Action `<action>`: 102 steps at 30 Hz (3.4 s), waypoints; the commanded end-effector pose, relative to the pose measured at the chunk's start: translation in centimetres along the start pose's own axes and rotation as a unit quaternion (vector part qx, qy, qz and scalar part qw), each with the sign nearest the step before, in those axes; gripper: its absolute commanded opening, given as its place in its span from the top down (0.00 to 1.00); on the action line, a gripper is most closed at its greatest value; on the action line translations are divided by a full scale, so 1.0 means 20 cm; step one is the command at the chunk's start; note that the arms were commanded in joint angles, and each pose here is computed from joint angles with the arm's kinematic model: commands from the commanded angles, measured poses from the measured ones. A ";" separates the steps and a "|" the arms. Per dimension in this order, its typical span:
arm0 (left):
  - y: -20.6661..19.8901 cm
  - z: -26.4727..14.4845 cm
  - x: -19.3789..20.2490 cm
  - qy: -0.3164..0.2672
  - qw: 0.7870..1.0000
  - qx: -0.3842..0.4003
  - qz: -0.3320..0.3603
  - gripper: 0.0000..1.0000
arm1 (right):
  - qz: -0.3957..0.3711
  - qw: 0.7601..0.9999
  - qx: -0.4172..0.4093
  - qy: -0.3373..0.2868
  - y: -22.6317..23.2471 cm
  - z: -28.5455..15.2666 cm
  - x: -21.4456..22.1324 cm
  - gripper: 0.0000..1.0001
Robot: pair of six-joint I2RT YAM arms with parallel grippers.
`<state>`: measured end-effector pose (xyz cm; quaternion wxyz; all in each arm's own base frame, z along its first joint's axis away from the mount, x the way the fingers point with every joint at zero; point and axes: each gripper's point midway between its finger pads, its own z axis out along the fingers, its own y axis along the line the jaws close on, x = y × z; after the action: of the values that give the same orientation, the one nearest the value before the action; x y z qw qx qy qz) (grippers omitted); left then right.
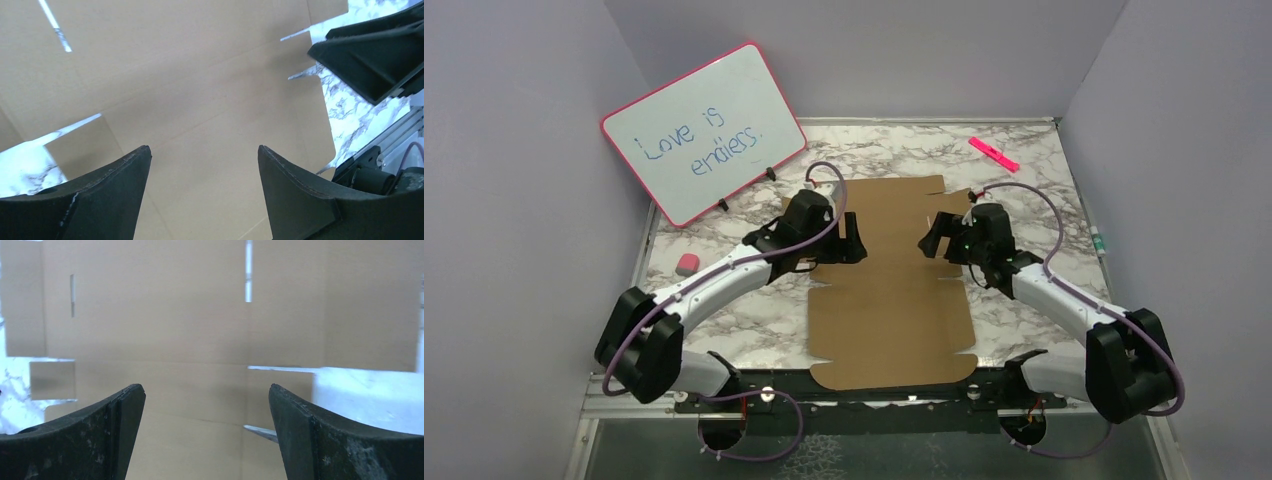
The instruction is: Fold the paper box
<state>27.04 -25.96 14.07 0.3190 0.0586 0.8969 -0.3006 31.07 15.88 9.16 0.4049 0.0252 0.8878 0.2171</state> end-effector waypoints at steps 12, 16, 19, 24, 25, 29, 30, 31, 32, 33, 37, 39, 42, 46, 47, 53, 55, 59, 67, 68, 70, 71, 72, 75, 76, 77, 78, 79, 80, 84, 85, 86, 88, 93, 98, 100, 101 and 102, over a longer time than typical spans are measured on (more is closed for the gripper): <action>-0.04 0.37 0.12 0.073 0.997 0.010 0.034 0.20 | 0.083 0.993 0.073 0.045 -0.38 -0.03 0.12 0.00; 0.00 0.42 0.18 0.087 0.996 0.002 0.031 0.20 | 0.093 0.992 0.063 0.066 -0.38 -0.01 0.17 0.00; 0.03 0.44 0.22 0.098 0.995 -0.004 0.028 0.20 | 0.096 0.991 0.050 0.077 -0.36 0.00 0.19 0.00; 0.06 0.46 0.27 0.110 0.994 -0.009 0.023 0.20 | 0.094 0.991 0.021 0.097 -0.31 0.00 0.22 0.00; 0.07 0.47 0.28 0.112 0.993 -0.010 0.022 0.20 | 0.092 0.990 0.012 0.102 -0.30 0.00 0.22 0.00; 0.09 0.47 0.31 0.118 0.993 -0.013 0.020 0.20 | 0.084 0.989 -0.030 0.117 -0.22 -0.02 0.21 0.00; 0.10 0.47 0.32 0.120 0.993 -0.015 0.019 0.20 | 0.079 0.989 -0.041 0.117 -0.20 -0.03 0.19 0.00; 0.10 0.47 0.32 0.120 0.993 -0.015 0.018 0.20 | 0.076 0.989 -0.050 0.118 -0.18 -0.04 0.18 0.00; 0.10 0.47 0.33 0.121 0.992 -0.016 0.017 0.20 | 0.073 0.989 -0.060 0.115 -0.15 -0.05 0.17 0.00; 0.11 0.48 0.33 0.122 0.992 -0.016 0.016 0.20 | 0.071 0.989 -0.068 0.113 -0.14 -0.06 0.15 0.00; 0.12 0.49 0.36 0.127 0.992 -0.018 0.014 0.20 | 0.058 0.988 -0.096 0.105 -0.07 -0.11 0.09 0.00; 0.12 0.49 0.37 0.130 0.991 -0.018 0.012 0.20 | 0.053 0.987 -0.106 0.105 -0.04 -0.14 0.08 0.00; 0.12 0.50 0.38 0.132 0.991 -0.014 0.009 0.20 | 0.049 0.985 -0.128 0.107 0.00 -0.16 0.06 0.01; 0.12 0.51 0.39 0.132 0.991 -0.014 0.007 0.20 | 0.052 0.979 -0.157 0.117 0.05 -0.17 0.08 0.05; 0.13 0.51 0.40 0.133 0.991 -0.015 0.007 0.20 | 0.052 0.979 -0.160 0.118 0.06 -0.17 0.09 0.05; 0.12 0.52 0.41 0.132 0.991 -0.012 0.003 0.20 | 0.045 0.976 -0.164 0.136 0.13 -0.13 0.15 0.05; 0.12 0.53 0.41 0.133 0.991 -0.009 0.002 0.20 | 0.045 0.976 -0.159 0.140 0.13 -0.11 0.18 0.05; 0.11 0.51 0.40 0.128 0.992 -0.003 0.001 0.20 | 0.043 0.977 -0.144 0.149 0.11 -0.09 0.23 0.05; 0.06 0.42 0.17 0.076 0.997 -0.010 0.020 0.19 | -0.013 0.992 -0.090 0.084 0.07 -0.11 -0.01 0.03; 0.06 0.40 0.12 0.062 0.998 -0.014 0.023 0.18 | -0.018 0.993 -0.087 0.073 0.07 -0.11 -0.04 0.03; 0.06 0.37 -0.01 0.032 0.999 -0.018 0.024 0.17 | -0.025 0.994 -0.091 0.052 0.10 -0.11 -0.12 0.03; 0.07 0.35 -0.07 0.020 0.999 -0.019 0.022 0.17 | -0.028 0.994 -0.093 0.044 0.11 -0.10 -0.15 0.03; 0.08 0.34 -0.13 0.008 1.000 -0.020 0.018 0.17 | -0.030 0.994 -0.095 0.038 0.12 -0.09 -0.18 0.03; 0.14 0.31 -0.29 -0.021 0.999 -0.025 0.003 0.17 | -0.033 0.993 -0.109 0.027 0.16 -0.04 -0.26 0.03; 0.16 0.31 -0.34 -0.028 0.999 -0.027 -0.003 0.17 | -0.032 0.993 -0.115 0.026 0.17 -0.02 -0.27 0.03; 0.20 0.31 -0.39 -0.035 0.999 -0.029 -0.012 0.17 | -0.031 0.992 -0.122 0.024 0.19 0.00 -0.29 0.03; 0.23 0.31 -0.43 -0.040 0.999 -0.032 -0.018 0.17 | -0.029 0.991 -0.128 0.024 0.20 0.03 -0.31 0.03; 0.26 0.31 -0.47 -0.045 0.998 -0.034 -0.025 0.17 | -0.029 0.990 -0.133 0.021 0.21 0.05 -0.33 0.03; 0.30 0.32 -0.51 -0.051 0.997 -0.040 -0.030 0.17 | -0.027 0.990 -0.137 0.020 0.22 0.08 -0.34 0.03; 0.45 0.36 -0.65 -0.061 0.996 -0.052 -0.046 0.16 | -0.027 0.988 -0.151 0.007 0.26 0.18 -0.42 0.03; 0.48 0.38 -0.68 -0.061 0.995 -0.055 -0.051 0.16 | -0.027 0.988 -0.152 0.008 0.26 0.21 -0.43 0.03; 0.51 0.40 -0.70 -0.059 0.995 -0.055 -0.056 0.16 | -0.026 0.988 -0.153 0.007 0.26 0.24 -0.44 0.03; 0.58 0.46 -0.73 -0.055 0.994 -0.061 -0.065 0.16 | -0.023 0.988 -0.155 0.014 0.26 0.31 -0.43 0.03; 0.70 0.61 -0.78 -0.035 0.995 -0.068 -0.071 0.16 | -0.018 0.986 -0.163 0.022 0.27 0.46 -0.42 0.03; 0.79 0.71 -0.81 -0.028 0.994 -0.070 -0.077 0.16 | -0.023 0.984 -0.176 0.034 0.29 0.57 -0.37 0.03; 0.81 0.74 -0.82 -0.025 0.994 -0.071 -0.077 0.16 | -0.025 0.982 -0.180 0.042 0.30 0.61 -0.34 0.03; 0.82 0.75 -0.82 -0.024 0.994 -0.073 -0.076 0.16 | -0.027 0.982 -0.183 0.046 0.31 0.63 -0.32 0.03; 0.84 0.76 -0.82 -0.024 0.994 -0.077 -0.076 0.16 | -0.029 0.981 -0.185 0.049 0.31 0.64 -0.30 0.03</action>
<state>52.07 -19.59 5.85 0.3165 -0.0557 0.9136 -0.2493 42.79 22.92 7.95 0.3505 -0.0609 0.8695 0.3427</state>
